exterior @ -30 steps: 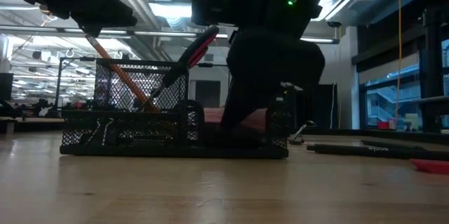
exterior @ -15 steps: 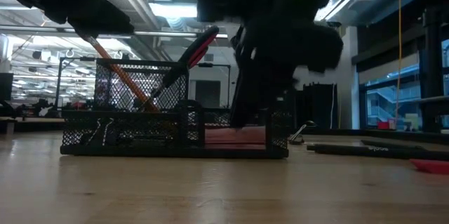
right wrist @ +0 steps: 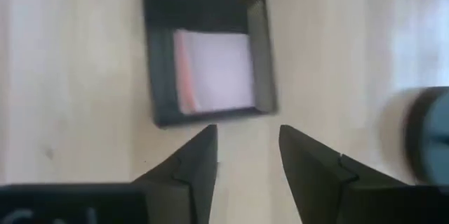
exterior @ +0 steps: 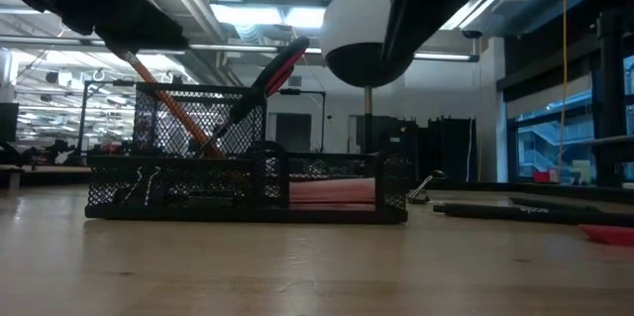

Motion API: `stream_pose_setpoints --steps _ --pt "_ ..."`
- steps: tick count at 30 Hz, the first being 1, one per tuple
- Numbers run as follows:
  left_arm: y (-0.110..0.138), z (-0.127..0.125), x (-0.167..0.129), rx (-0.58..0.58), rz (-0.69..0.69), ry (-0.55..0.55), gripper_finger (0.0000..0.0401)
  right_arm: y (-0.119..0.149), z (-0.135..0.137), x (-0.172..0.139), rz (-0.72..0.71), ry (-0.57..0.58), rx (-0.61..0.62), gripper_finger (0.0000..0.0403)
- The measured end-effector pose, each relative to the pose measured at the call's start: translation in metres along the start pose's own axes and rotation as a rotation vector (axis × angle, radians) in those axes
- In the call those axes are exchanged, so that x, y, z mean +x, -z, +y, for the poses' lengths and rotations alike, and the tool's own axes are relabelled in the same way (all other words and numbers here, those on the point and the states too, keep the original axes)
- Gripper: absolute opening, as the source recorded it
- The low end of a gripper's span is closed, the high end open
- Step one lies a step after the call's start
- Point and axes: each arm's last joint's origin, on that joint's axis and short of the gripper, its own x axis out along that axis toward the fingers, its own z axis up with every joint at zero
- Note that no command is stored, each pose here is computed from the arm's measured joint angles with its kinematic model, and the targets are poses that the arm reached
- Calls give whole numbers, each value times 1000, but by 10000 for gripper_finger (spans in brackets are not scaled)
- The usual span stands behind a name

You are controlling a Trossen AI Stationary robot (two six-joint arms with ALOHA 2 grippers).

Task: Pick and place office supplies into organizer
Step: Put the black binder clip into the black desk organizer

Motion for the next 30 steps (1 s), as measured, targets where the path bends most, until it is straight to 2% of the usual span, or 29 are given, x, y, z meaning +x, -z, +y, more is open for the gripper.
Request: stream_pose_setpoints --steps 4,10,15,20,24,27,30 --pt "2 1 0 11 14 -4 106 4 -18 2 68 51 -82 156" --pt "3 1 0 12 24 -8 106 7 -51 21 135 98 17 156" --pt "4 2 0 23 38 -12 106 34 -78 43 140 134 275 156" --pt "5 2 0 26 42 -14 106 61 -97 51 44 42 525 156" --pt "5 2 0 26 41 -14 106 88 -115 55 4 70 742 156" --pt "5 2 0 24 41 -14 106 105 -121 56 -31 65 917 156" --pt "5 2 0 9 41 -13 106 122 -122 62 -6 82 1034 156"
